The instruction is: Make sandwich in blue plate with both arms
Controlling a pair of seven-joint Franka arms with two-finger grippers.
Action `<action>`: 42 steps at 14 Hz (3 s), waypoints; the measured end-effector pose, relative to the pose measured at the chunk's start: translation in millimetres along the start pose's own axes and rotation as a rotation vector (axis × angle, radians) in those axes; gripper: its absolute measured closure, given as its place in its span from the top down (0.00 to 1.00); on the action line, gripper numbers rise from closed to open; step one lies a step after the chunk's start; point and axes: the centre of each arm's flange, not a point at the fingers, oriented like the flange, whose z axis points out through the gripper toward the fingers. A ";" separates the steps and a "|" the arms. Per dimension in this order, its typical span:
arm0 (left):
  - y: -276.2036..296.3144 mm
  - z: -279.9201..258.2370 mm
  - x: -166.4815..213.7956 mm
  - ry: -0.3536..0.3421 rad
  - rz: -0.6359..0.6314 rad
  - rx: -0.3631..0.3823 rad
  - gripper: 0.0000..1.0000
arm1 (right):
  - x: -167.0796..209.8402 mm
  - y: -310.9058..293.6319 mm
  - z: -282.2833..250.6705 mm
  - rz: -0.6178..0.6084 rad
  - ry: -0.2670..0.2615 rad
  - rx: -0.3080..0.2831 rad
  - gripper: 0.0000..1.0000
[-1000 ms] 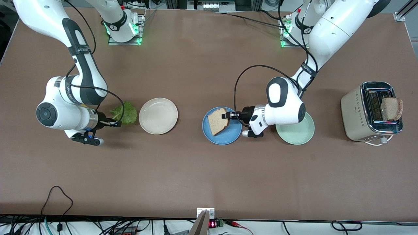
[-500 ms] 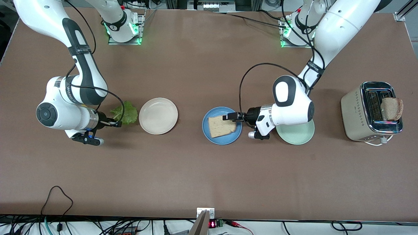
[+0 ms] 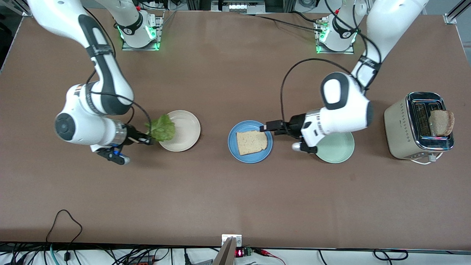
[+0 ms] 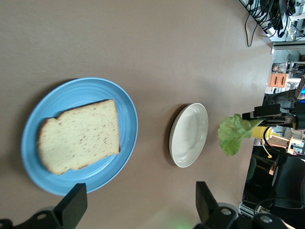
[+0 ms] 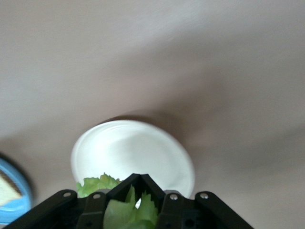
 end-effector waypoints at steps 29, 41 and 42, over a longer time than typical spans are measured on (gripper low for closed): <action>28.3 -371.6 -40.0 0.125 0.030 0.803 1.00 | -116.0 -220.3 143.6 0.304 0.012 0.281 0.09; 32.6 -349.5 -85.4 0.105 0.062 0.840 1.00 | -115.0 -221.7 148.3 0.306 0.016 0.285 0.62; 33.4 -348.4 -85.5 0.102 0.064 0.841 1.00 | -114.9 -221.7 148.2 0.306 0.016 0.285 0.62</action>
